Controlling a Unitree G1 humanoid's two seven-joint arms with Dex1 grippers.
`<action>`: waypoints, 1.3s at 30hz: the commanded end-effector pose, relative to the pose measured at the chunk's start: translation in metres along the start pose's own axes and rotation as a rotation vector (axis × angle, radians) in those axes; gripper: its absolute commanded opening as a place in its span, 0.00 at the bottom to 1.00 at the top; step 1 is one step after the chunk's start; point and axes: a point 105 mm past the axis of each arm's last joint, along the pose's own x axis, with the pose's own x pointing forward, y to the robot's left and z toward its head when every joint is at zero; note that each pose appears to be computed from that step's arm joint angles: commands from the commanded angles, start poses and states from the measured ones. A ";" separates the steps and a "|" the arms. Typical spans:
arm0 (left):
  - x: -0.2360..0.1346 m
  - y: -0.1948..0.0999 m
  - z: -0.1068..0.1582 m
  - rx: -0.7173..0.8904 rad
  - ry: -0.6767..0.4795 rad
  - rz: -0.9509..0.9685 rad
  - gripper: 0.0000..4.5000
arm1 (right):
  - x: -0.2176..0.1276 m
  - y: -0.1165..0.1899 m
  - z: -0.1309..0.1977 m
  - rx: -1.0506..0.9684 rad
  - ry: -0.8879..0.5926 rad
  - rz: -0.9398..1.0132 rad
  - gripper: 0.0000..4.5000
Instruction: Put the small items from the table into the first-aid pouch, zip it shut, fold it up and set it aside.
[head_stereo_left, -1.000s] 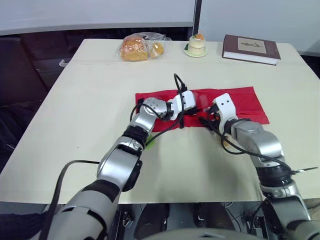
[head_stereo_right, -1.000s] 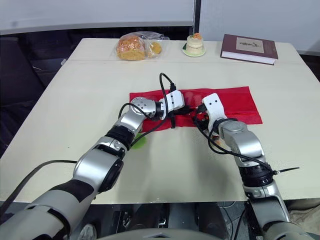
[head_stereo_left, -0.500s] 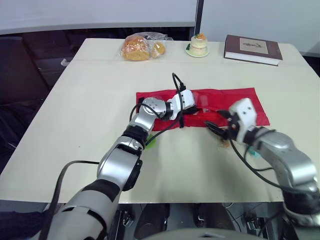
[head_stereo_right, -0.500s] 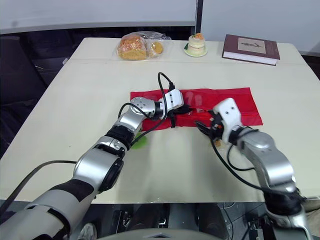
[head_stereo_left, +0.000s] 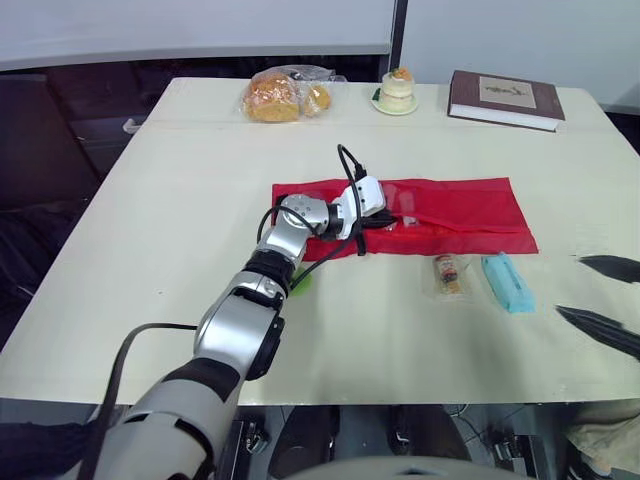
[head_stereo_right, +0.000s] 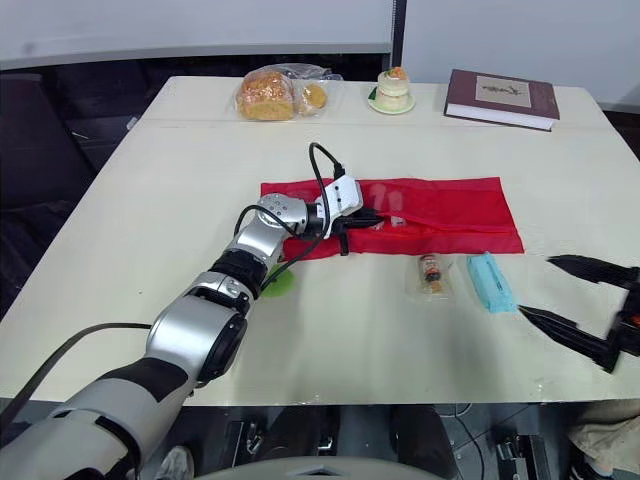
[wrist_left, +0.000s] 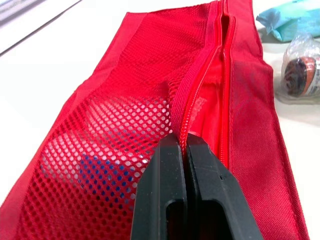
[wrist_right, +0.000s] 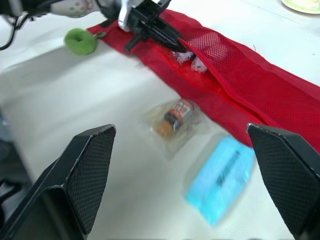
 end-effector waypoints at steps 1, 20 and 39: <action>-0.002 0.007 0.014 0.040 -0.030 0.006 0.00 | -0.023 -0.003 0.014 -0.041 -0.006 -0.022 0.99; 0.000 0.002 0.012 0.047 -0.032 -0.004 0.00 | 0.051 0.016 -0.005 -0.023 -0.008 -0.018 0.99; 0.005 -0.001 0.017 0.065 -0.044 -0.011 0.00 | 0.144 0.016 -0.064 0.166 0.180 -0.251 0.99</action>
